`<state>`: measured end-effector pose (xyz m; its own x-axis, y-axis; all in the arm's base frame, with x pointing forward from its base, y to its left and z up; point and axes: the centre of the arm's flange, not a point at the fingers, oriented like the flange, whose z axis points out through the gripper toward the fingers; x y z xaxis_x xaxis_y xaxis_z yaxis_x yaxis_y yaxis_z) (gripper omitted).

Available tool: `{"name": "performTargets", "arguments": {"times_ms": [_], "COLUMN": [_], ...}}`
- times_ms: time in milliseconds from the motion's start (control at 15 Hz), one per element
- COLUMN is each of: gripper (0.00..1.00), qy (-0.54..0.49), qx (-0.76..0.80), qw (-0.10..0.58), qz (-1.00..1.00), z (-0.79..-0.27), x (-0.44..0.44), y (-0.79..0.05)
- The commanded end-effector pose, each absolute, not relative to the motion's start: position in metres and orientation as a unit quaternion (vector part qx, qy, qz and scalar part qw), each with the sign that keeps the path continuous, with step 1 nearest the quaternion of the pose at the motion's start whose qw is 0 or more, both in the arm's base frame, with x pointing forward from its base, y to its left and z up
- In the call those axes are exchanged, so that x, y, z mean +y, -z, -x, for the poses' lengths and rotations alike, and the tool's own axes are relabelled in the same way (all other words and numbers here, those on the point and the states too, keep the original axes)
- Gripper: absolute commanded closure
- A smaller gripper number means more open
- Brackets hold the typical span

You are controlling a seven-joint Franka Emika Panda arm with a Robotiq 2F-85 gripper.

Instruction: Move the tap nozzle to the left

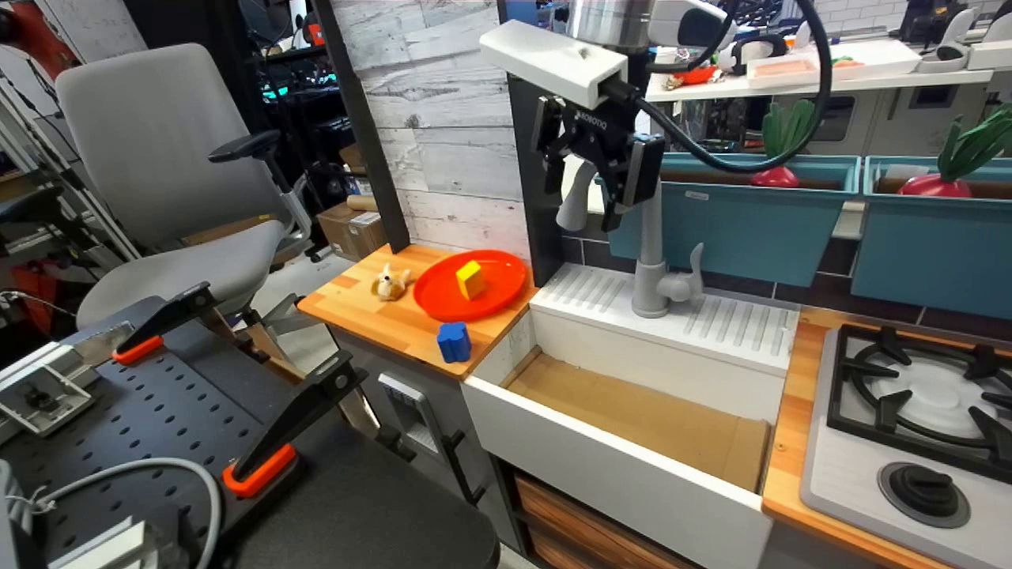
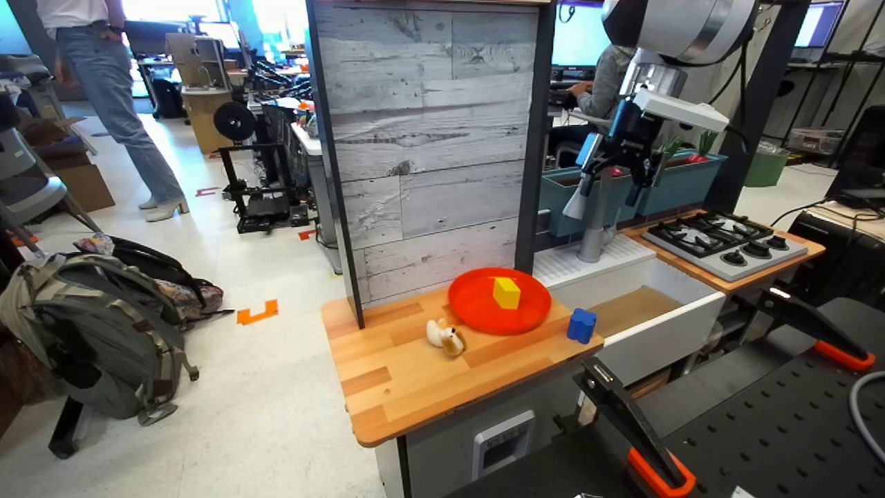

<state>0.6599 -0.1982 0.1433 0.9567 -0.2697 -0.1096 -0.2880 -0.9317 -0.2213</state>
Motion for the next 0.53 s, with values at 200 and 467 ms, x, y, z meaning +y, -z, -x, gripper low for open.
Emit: {"name": "performTargets", "arguments": {"times_ms": [200,467], "gripper": [0.0,0.0], "qy": [-0.005,-0.016], "qx": [0.035,0.066], "qw": [0.099,0.108], "qz": [0.994,0.992], "z": [-0.58,-0.619], "x": [-0.162,-0.178], "y": [-0.214,-0.197]}}
